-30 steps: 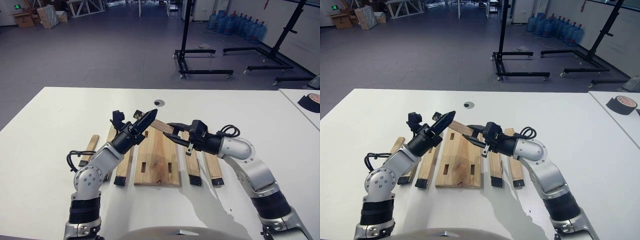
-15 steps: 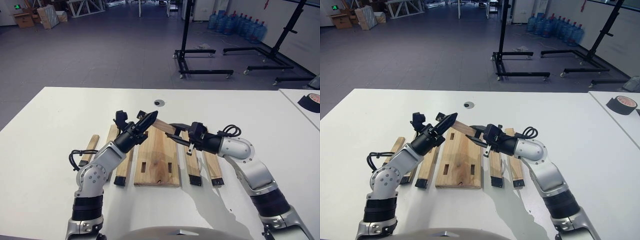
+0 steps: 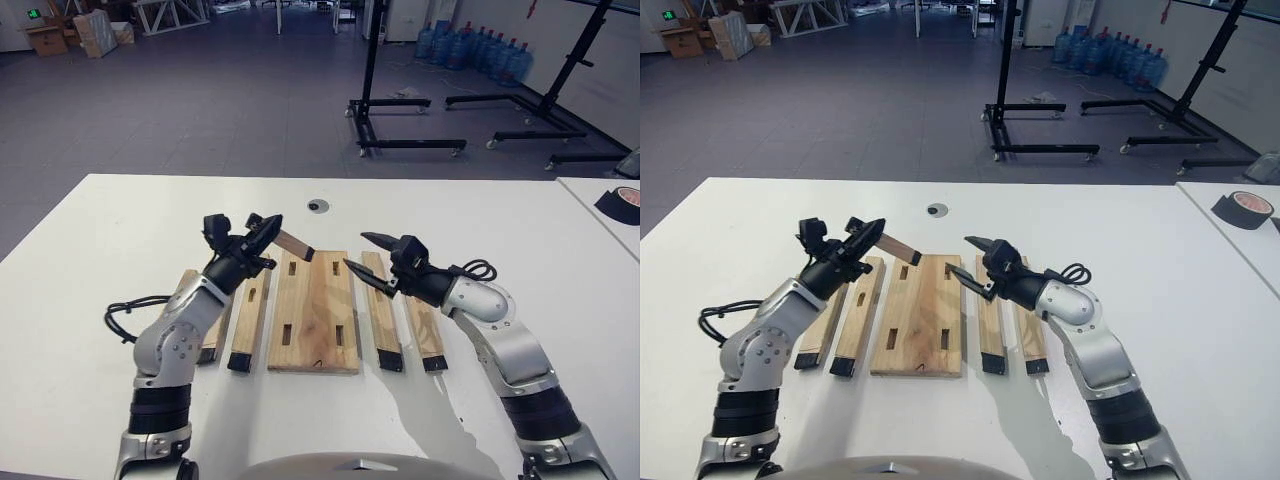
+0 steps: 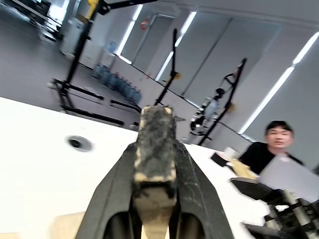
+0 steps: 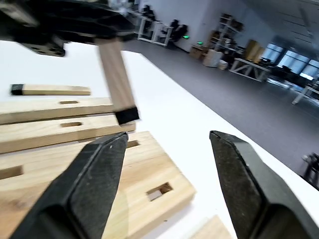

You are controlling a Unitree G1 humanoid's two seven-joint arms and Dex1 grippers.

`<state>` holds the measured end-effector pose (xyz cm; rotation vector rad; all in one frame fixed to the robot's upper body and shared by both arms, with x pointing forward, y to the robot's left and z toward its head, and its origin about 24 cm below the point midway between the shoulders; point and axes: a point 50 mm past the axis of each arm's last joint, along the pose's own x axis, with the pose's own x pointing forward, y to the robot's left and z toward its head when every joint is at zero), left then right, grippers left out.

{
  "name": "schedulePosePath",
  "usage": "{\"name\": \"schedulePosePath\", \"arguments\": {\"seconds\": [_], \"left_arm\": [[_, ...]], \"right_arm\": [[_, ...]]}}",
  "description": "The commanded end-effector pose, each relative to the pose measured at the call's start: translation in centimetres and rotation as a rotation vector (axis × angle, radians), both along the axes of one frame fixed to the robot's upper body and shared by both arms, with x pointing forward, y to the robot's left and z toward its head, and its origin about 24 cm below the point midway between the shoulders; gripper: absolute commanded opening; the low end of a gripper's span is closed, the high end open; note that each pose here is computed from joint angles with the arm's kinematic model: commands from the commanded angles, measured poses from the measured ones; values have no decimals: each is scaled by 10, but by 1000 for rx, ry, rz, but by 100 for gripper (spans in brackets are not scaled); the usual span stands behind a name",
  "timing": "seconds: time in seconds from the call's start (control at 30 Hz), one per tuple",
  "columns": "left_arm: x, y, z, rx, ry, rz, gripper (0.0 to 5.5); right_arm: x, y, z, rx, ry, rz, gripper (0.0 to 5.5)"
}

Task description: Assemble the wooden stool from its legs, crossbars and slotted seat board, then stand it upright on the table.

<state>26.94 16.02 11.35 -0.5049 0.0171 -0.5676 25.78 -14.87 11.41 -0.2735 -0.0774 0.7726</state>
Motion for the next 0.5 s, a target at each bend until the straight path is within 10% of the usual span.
{"name": "schedulePosePath", "arguments": {"seconds": [0.03, 0.5], "left_arm": [[-2, 34, 5, 195, 45, 100, 38], [7, 86, 28, 497, 234, 207, 38]], "right_arm": [[4, -11, -5, 107, 31, -245, 299], [-1, 5, -12, 261, -79, -767, 299]]}}
